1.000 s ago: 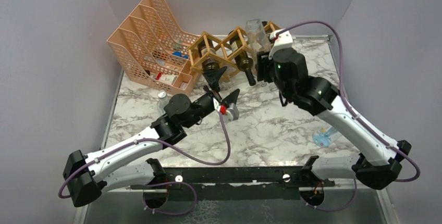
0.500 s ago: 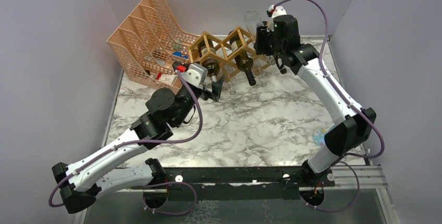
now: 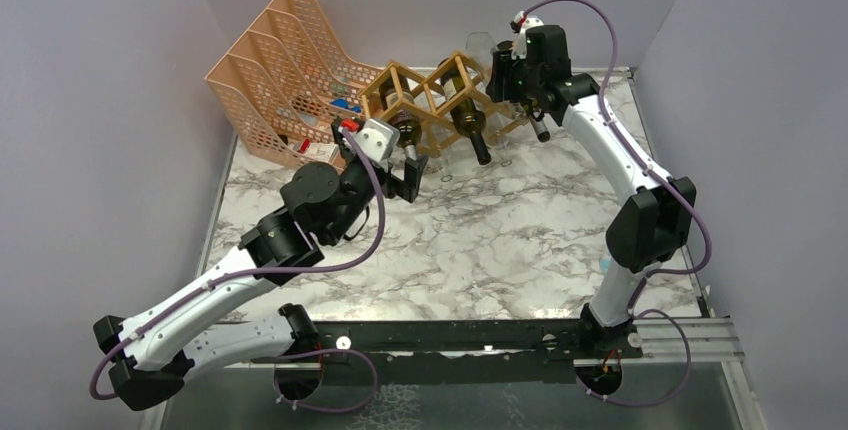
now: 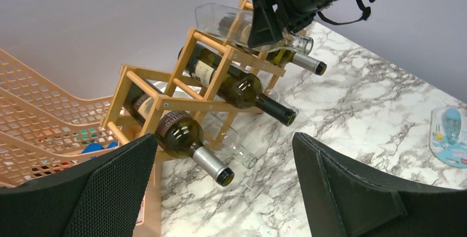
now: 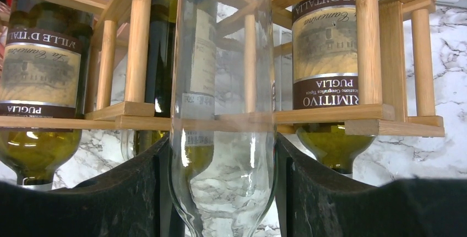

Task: Put the wine bottle on the wine rack

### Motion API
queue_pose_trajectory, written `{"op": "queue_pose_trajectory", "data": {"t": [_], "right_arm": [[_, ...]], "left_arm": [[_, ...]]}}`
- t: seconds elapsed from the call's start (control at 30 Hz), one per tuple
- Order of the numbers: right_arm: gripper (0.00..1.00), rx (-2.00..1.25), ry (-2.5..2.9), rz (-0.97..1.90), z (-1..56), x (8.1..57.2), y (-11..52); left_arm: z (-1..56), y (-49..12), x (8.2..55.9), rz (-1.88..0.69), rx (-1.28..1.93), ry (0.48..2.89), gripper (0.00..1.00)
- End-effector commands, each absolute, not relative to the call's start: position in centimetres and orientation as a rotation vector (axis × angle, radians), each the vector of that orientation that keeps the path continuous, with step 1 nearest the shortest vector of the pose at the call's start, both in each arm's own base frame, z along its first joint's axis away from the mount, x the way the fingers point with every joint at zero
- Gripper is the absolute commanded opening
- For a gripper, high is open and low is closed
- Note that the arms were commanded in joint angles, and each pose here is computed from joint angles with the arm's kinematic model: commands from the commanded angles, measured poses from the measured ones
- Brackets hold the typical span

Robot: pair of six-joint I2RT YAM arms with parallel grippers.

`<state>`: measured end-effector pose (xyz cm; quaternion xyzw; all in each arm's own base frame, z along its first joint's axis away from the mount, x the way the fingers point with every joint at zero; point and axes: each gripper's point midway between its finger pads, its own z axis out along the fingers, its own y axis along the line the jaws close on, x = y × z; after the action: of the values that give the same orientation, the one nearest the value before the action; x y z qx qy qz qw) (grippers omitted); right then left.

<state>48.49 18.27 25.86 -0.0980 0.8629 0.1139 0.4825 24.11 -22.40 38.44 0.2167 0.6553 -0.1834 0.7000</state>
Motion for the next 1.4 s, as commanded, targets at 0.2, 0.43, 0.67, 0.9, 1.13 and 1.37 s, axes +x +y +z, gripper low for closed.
{"op": "queue_pose_trajectory", "data": {"t": [0.2, 0.43, 0.67, 0.9, 1.13, 1.37], "right_arm": [[0.26, -0.243, 2.015, 0.359, 27.9, 49.5, 19.0], [0.46, -0.249, 2.064, 0.348, 26.2, 49.6, 18.8], [0.63, -0.246, 2.097, 0.355, 25.3, 49.2, 18.7], [0.77, -0.243, 2.084, 0.328, 25.8, 49.1, 18.2], [0.80, -0.240, 2.041, 0.313, 27.7, 48.5, 17.7], [0.80, -0.253, 1.988, 0.308, 30.1, 47.4, 17.1]], "left_arm": [[38.2, -23.2, 24.1, -0.408, 0.528, 1.498, 0.99], [37.9, -23.2, 24.3, -0.403, 0.524, 1.505, 0.99], [37.6, -23.5, 24.4, -0.401, 0.539, 1.515, 0.99], [37.8, -23.5, 24.5, -0.387, 0.543, 1.513, 0.99], [38.0, -23.6, 24.9, -0.373, 0.535, 1.527, 0.99], [38.7, -23.5, 25.1, -0.364, 0.522, 1.516, 0.99]]}}
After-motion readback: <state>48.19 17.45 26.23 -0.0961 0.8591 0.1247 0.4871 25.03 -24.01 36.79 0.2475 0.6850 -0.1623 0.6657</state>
